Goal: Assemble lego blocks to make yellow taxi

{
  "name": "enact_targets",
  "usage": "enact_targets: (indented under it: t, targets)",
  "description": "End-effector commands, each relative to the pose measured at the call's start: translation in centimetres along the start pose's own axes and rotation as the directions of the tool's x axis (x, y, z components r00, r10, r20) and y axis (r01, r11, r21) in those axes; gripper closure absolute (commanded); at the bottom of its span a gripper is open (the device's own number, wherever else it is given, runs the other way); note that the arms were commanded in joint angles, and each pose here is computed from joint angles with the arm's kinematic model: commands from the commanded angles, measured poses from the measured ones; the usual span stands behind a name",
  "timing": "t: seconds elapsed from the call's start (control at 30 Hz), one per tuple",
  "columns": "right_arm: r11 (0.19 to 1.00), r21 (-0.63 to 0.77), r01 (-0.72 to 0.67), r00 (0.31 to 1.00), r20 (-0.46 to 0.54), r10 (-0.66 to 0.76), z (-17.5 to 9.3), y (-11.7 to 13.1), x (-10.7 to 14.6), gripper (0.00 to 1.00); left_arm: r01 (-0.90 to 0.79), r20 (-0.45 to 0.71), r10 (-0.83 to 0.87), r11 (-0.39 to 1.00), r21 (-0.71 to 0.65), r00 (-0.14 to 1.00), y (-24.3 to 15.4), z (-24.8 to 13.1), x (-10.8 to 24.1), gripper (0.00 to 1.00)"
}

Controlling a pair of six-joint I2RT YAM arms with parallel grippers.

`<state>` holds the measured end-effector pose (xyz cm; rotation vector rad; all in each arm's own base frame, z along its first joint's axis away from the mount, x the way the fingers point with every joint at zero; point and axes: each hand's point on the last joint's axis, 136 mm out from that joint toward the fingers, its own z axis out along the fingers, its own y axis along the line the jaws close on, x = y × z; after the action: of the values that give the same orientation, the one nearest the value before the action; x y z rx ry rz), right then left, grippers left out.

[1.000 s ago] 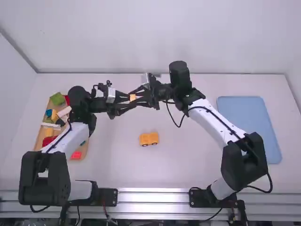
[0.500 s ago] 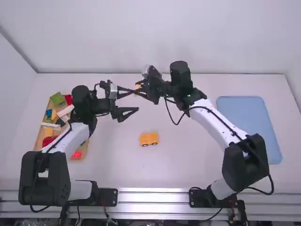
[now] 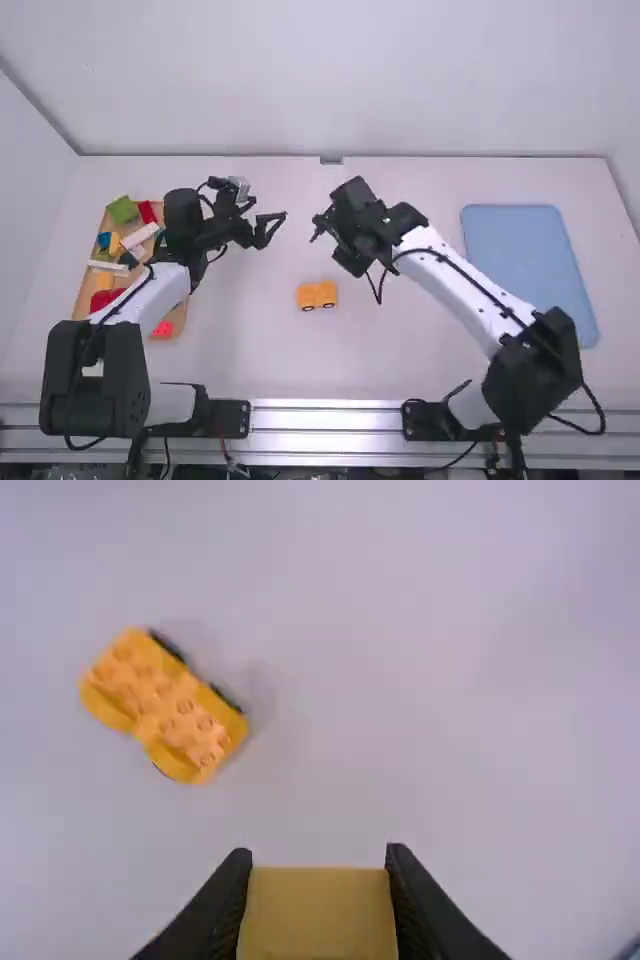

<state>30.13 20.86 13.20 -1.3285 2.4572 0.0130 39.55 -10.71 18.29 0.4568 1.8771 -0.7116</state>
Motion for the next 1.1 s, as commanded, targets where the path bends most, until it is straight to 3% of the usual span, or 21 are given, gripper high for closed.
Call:
enact_targets:
  t: [0.0, 0.07, 0.2, 0.33, 0.63, 0.77, 0.8, 1.07]
  targets:
    - [0.990, -0.057, 0.126, 0.987, -0.091, -0.131, 2.9, 0.2, 1.3, 0.93, -0.019, 0.003, 0.019, 0.999, -0.026, 1.000, 0.5, -0.1, -0.1, 0.01]
    - [0.963, -0.146, 0.227, 0.960, -0.130, -0.246, 5.3, 0.9, 2.4, 0.96, -0.015, -0.002, 0.015, 1.000, -0.026, 1.000, 0.5, -0.1, 0.0, 0.01]
    - [0.926, -0.233, 0.298, 0.917, -0.199, -0.345, 8.8, 1.4, 4.3, 0.99, -0.028, -0.025, 0.028, 0.999, -0.026, 0.999, 0.5, -0.1, 0.7, 0.01]
    - [0.890, -0.313, 0.331, 0.879, -0.242, -0.412, 10.7, 2.3, 6.0, 1.00, -0.037, -0.043, 0.036, 0.999, -0.024, 0.998, 0.5, -0.1, 1.1, 0.01]
    - [0.877, -0.354, 0.325, 0.858, -0.279, -0.430, 13.3, 2.9, 7.2, 1.00, -0.035, -0.044, 0.034, 0.999, -0.024, 0.998, 0.5, -0.1, 1.2, 0.01]
    - [0.867, -0.369, 0.334, 0.849, -0.282, -0.446, 13.6, 3.1, 7.6, 0.68, -0.034, -0.044, 0.033, 0.999, -0.024, 0.998, 0.5, -0.1, 1.2, 0.01]
    - [0.868, -0.371, 0.331, 0.849, -0.284, -0.446, 13.5, 3.1, 7.6, 0.02, -0.035, -0.044, 0.033, 0.999, -0.024, 0.998, 0.5, -0.1, 1.2, 0.01]
    - [0.870, -0.359, 0.337, 0.852, -0.276, -0.444, 12.2, 2.9, 7.3, 0.02, -0.027, -0.043, 0.026, 0.999, -0.025, 0.999, 0.5, -0.1, 1.1, 0.01]
